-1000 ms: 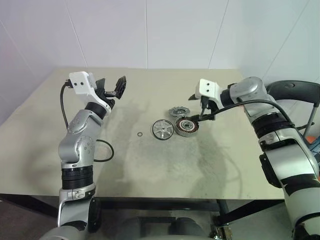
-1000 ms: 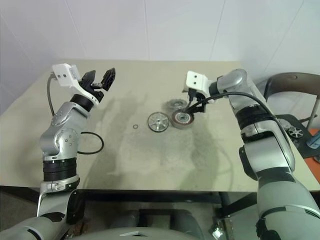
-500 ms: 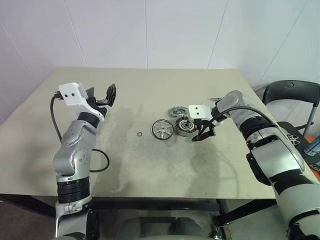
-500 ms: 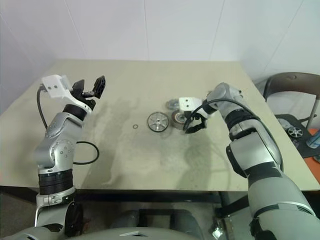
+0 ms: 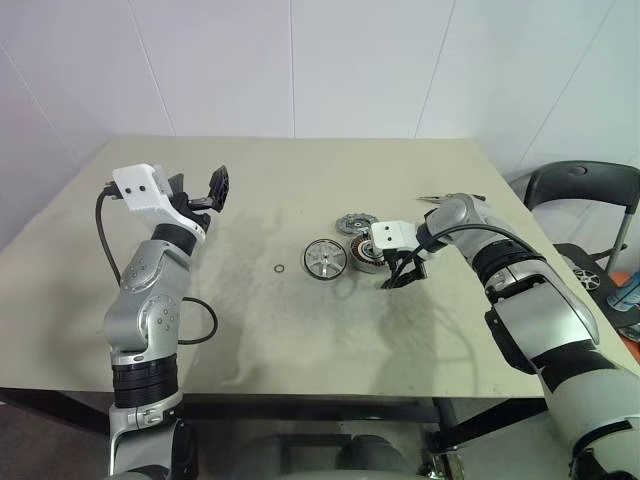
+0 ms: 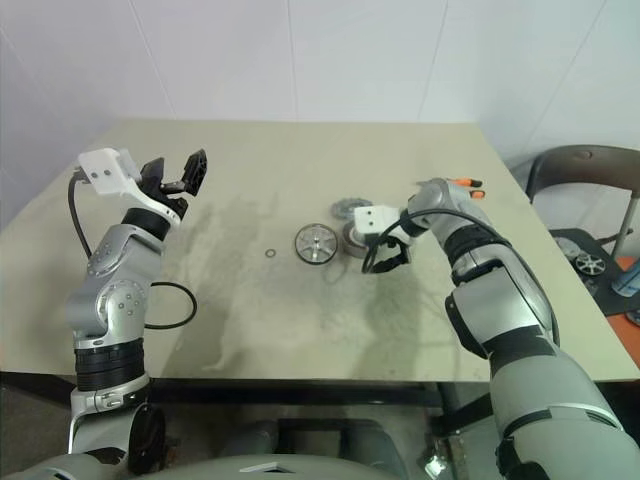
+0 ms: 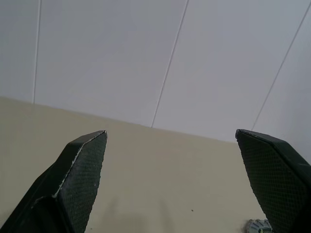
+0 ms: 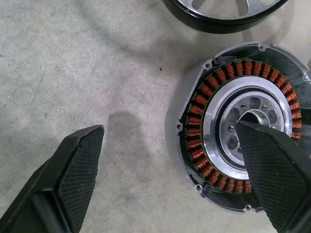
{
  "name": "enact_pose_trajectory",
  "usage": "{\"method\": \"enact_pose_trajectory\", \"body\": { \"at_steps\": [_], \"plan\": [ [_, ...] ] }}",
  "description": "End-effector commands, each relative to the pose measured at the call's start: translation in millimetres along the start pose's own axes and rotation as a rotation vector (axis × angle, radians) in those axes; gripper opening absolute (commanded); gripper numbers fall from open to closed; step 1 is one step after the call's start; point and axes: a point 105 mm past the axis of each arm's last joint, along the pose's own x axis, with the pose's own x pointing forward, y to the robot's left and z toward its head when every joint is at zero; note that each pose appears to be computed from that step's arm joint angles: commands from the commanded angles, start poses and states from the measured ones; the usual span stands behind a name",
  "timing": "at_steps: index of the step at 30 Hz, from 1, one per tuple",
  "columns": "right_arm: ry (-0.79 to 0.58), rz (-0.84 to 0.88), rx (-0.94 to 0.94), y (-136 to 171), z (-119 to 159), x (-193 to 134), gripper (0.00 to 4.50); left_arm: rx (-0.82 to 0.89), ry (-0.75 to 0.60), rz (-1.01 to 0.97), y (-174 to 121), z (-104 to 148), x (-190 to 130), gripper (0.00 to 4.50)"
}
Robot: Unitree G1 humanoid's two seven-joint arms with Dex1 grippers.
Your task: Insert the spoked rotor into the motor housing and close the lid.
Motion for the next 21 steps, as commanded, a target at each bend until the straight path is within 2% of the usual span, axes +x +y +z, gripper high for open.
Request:
{"method": "enact_pose_trajectory", "body": {
  "at_steps": [1,4,8,12,14,17,20,21],
  "plan": [
    [-0.015,-0.013,0.017,-1.5,-1.0,-2.6,4.50,0.013,-0.046,-0.010,-4.1,12.5,-1.6,4.48],
    [-0.029,-0.013,0.017,-1.5,0.9,-3.0,3.91,0.013,-0.044,-0.010,-4.1,11.5,-1.5,4.50],
    [-0.031,-0.027,0.011,-2.4,2.0,-0.9,2.60,0.011,-0.044,-0.012,-5.3,11.6,-0.7,4.50],
    [-0.044,-0.031,0.020,-3.5,5.1,0.0,2.60,0.011,-0.043,-0.014,-5.4,11.6,-0.4,4.50],
    [-0.044,-0.037,0.015,-3.9,5.5,0.7,2.28,0.012,-0.043,-0.013,-4.7,11.8,-0.2,4.50],
    [-0.045,-0.031,0.019,-2.7,5.2,2.0,1.39,0.013,-0.043,-0.010,-4.2,11.8,-0.2,4.50],
    [-0.038,-0.046,0.010,-3.4,4.9,4.2,0.26,0.012,-0.043,-0.008,-3.9,11.6,-0.2,4.50],
    [-0.036,-0.051,0.009,-3.8,4.7,4.6,0.04,0.011,-0.042,-0.008,-3.9,11.4,-0.1,4.50]
  ]
}}
